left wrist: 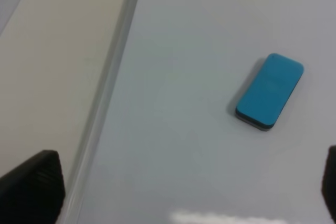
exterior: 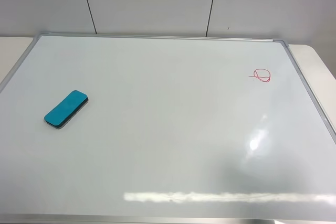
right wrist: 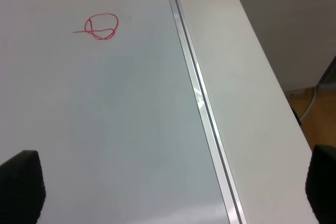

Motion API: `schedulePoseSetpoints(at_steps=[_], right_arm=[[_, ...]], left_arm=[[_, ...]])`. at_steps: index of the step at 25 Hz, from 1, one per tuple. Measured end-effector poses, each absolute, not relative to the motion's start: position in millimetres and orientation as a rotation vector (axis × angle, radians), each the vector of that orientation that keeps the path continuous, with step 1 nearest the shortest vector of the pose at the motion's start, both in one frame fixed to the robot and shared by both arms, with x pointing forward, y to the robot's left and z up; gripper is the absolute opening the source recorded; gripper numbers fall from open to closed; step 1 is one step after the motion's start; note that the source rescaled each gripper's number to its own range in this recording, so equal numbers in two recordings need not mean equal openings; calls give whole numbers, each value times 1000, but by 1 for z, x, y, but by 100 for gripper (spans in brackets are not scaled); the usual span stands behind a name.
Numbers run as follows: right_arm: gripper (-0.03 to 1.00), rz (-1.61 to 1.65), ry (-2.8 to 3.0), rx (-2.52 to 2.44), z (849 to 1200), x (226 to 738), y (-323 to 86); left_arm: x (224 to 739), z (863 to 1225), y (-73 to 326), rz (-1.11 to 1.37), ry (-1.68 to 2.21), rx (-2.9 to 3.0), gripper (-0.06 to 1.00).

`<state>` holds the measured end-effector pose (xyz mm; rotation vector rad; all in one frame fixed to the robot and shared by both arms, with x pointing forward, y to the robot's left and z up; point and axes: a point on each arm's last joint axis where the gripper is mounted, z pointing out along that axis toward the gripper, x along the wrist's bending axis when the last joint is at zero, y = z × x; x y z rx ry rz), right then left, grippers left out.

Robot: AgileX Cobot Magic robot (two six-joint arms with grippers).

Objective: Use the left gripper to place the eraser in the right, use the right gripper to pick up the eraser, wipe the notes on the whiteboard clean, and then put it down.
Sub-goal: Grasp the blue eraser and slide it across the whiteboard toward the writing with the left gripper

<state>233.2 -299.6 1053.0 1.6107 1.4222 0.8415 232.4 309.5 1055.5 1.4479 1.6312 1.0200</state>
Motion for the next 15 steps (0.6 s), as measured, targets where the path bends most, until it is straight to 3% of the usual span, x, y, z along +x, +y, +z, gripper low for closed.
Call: schedulePoseSetpoints(at_steps=[15], right_arm=[[100,842,1422,1611,1053,233,-300]], left_arm=[[236,1059,306,984,1608,1465,100]])
